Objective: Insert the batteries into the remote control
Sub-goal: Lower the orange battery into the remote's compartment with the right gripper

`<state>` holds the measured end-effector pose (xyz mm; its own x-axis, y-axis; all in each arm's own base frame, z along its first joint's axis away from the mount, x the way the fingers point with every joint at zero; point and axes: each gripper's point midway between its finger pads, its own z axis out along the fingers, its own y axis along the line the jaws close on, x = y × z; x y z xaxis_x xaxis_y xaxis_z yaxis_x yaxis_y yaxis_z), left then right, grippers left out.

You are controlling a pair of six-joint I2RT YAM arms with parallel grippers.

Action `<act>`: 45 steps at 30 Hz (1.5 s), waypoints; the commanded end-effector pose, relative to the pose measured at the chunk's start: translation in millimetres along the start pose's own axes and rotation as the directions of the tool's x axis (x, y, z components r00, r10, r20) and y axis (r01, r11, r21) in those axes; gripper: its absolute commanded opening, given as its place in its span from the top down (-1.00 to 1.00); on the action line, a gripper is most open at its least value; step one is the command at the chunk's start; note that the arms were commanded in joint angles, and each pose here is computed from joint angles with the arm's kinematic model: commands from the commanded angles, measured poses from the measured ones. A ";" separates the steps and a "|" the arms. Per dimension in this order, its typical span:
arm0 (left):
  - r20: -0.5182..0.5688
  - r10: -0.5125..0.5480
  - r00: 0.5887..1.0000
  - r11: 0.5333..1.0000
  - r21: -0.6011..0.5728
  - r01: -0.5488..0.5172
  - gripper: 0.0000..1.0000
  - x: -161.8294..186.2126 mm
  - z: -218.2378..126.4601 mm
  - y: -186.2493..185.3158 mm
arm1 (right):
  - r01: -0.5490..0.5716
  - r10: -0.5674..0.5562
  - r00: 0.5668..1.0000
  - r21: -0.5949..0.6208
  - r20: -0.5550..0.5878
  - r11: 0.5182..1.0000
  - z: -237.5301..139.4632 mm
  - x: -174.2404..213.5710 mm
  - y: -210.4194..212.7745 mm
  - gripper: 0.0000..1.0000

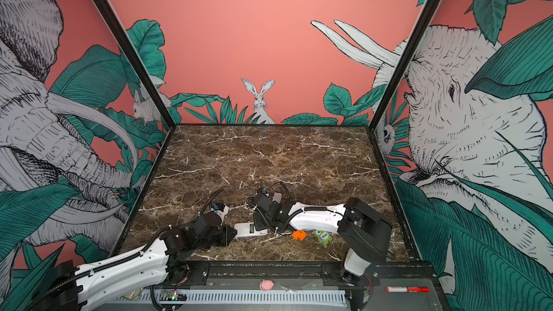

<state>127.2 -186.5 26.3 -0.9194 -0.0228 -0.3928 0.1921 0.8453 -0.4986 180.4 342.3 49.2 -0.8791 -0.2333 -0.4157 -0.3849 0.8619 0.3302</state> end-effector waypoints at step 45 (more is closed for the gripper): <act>-0.104 -0.001 0.995 0.999 -0.033 -0.002 0.60 29.5 9.7 19.5 | -0.050 0.049 0.998 0.029 0.036 0.998 0.3 10.8 -3.8 1.00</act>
<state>128.4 -189.7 25.3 -0.9176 -0.0280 -0.3965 0.1959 0.8361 -0.5123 178.1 340.5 40.4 -0.8818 -0.1869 -0.4330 -0.3467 0.8793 0.3265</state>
